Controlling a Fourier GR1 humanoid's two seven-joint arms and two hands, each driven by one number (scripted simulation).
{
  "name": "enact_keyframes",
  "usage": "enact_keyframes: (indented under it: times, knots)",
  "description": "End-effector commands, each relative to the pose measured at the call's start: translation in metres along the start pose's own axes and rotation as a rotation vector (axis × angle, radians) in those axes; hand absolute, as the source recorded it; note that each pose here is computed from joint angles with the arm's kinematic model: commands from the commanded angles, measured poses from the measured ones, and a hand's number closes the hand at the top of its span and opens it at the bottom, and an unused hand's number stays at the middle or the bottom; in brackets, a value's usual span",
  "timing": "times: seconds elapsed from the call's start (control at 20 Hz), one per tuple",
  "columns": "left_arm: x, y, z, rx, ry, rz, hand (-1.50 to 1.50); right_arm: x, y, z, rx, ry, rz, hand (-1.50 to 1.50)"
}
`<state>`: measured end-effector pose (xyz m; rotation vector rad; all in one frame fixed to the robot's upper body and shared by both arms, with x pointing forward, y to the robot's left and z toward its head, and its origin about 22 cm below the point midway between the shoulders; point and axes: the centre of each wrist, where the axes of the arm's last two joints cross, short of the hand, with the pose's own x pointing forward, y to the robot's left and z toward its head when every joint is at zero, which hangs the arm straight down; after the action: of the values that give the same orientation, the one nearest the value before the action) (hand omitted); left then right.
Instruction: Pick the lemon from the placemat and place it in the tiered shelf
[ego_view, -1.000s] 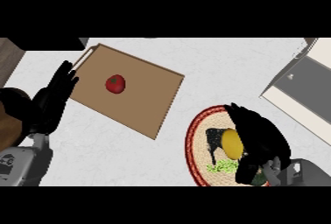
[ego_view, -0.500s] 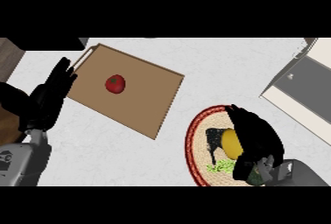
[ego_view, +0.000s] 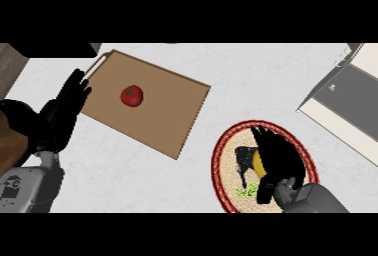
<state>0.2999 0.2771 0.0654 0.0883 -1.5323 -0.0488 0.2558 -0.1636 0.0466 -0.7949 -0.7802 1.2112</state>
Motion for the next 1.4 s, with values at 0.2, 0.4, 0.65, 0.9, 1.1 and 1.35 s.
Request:
enact_keyframes:
  times: [0.2, 0.4, 0.65, 0.9, 1.1, 1.35]
  knots:
    - [0.008, 0.008, 0.021, -0.008, -0.004, 0.006, 0.00, -0.019, 0.017, -0.018, 0.066, 0.018, -0.010, -1.50]
    - [0.004, -0.019, -0.011, 0.000, -0.005, -0.006, 0.00, 0.000, 0.018, -0.032, 0.110, 0.008, 0.014, 1.50]
    - [-0.015, 0.005, -0.005, -0.021, 0.021, 0.010, 0.00, -0.016, 0.029, -0.040, -0.035, -0.091, 0.088, 1.50]
    - [0.005, -0.002, -0.004, -0.003, 0.013, 0.013, 0.00, 0.012, 0.043, -0.019, -0.134, -0.124, 0.031, 1.50]
    - [-0.007, 0.014, 0.007, 0.028, 0.011, 0.002, 0.00, -0.023, 0.066, 0.047, -0.071, -0.446, 0.053, 1.50]
    - [-0.008, 0.027, 0.005, 0.063, 0.022, 0.001, 0.00, -0.031, 0.089, 0.124, -0.014, -0.792, 0.098, 1.50]
